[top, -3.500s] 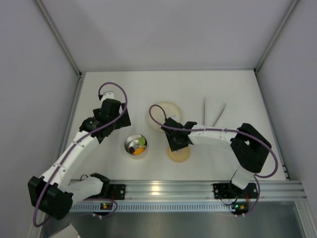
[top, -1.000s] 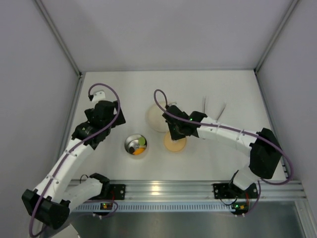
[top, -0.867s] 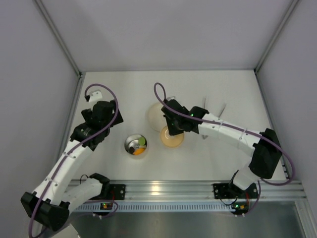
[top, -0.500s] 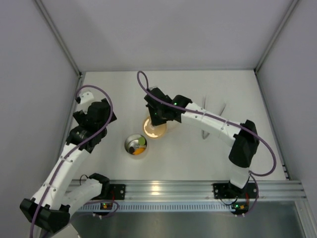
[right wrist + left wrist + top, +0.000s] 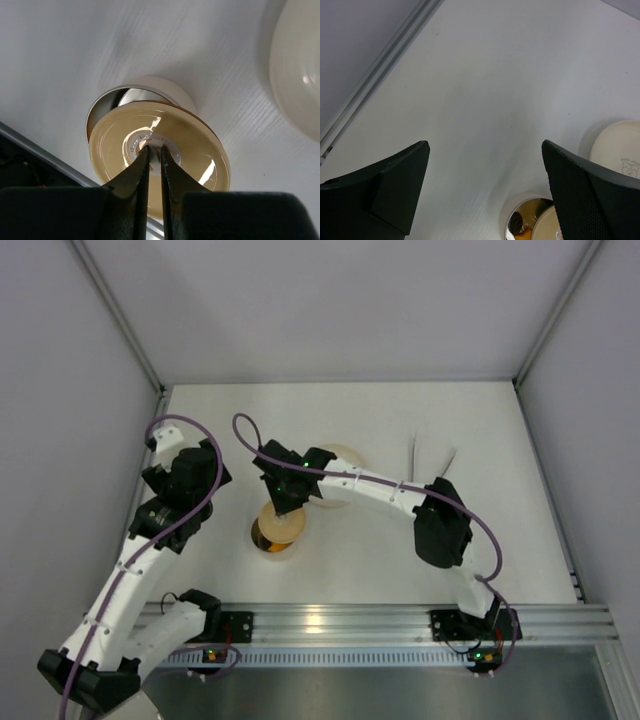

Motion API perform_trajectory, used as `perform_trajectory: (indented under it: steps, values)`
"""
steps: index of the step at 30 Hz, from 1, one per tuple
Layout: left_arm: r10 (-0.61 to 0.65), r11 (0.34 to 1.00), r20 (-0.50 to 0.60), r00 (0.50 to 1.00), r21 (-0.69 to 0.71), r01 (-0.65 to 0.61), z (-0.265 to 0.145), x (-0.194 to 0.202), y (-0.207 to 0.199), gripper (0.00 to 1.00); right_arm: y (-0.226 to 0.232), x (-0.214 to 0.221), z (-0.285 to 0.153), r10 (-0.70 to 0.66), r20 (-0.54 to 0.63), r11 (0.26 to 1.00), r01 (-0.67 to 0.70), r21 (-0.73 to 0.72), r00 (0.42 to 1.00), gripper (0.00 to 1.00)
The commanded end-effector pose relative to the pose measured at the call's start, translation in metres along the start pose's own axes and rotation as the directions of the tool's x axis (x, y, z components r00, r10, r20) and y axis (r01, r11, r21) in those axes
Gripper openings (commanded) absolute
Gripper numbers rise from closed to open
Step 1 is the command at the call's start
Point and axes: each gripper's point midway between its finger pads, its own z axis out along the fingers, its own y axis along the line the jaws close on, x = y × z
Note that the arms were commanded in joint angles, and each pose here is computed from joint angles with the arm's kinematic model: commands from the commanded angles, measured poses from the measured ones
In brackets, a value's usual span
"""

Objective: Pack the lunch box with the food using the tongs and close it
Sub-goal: Close the box lid on the packing box.

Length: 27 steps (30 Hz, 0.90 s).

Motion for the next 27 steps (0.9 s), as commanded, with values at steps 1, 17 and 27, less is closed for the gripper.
perform_trajectory:
  steps: [1, 17, 27]
  values:
    - [-0.037, 0.999, 0.038, 0.999, -0.006, 0.037, -0.003, -0.010, 0.004, 0.99, 0.031, -0.011, -0.010, 0.002, 0.034, 0.998, 0.000, -0.067, 0.999, 0.00]
    - [-0.039, 0.999, 0.037, 0.999, 0.006, 0.039, -0.005, -0.010, 0.003, 0.99, 0.039, 0.002, 0.011, -0.007, 0.000, 0.998, 0.006, -0.058, 1.000, 0.00]
    - [-0.034, 0.999, 0.033, 0.999, 0.006, 0.034, -0.003, -0.009, 0.002, 0.99, 0.041, 0.014, 0.028, -0.005, -0.027, 0.997, 0.003, -0.077, 1.000, 0.00]
